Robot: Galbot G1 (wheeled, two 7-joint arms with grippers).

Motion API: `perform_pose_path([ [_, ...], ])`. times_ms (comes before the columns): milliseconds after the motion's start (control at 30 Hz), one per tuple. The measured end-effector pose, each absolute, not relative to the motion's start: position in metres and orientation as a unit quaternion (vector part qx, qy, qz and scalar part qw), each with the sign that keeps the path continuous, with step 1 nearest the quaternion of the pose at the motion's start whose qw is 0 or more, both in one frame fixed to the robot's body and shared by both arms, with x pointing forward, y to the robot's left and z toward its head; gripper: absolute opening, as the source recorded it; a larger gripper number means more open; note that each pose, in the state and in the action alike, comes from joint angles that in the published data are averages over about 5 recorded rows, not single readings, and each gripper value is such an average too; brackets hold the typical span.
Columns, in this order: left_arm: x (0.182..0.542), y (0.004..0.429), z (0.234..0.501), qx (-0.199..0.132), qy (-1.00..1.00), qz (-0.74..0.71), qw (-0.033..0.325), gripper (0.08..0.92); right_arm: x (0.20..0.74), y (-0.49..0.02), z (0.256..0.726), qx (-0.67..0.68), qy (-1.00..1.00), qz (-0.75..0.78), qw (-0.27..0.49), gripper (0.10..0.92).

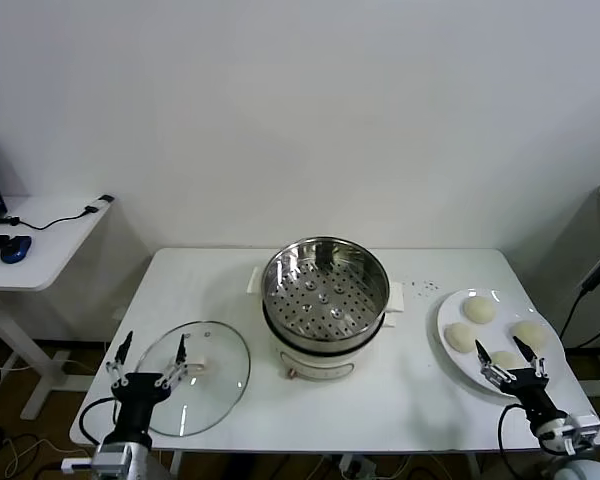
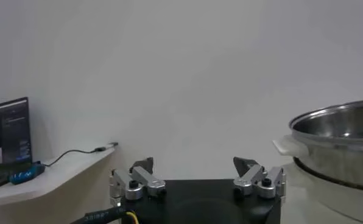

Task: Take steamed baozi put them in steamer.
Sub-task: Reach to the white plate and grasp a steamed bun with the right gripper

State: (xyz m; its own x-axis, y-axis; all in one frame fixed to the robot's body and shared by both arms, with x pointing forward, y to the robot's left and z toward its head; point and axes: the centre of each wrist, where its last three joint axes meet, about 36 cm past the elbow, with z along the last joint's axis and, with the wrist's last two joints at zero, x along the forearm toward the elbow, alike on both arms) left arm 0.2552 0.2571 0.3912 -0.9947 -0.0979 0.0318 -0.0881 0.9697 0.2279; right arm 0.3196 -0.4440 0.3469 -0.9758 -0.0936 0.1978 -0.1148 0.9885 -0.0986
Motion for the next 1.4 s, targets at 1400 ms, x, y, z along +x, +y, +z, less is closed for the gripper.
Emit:
perform_pose_path([
  [1400, 0.259, 0.270, 0.390, 0.054, -0.990, -0.125, 0.033, 0.823, 0.640, -0.528, 0.491, 0.407, -0.603, 0.542, 0.421, 0.823],
])
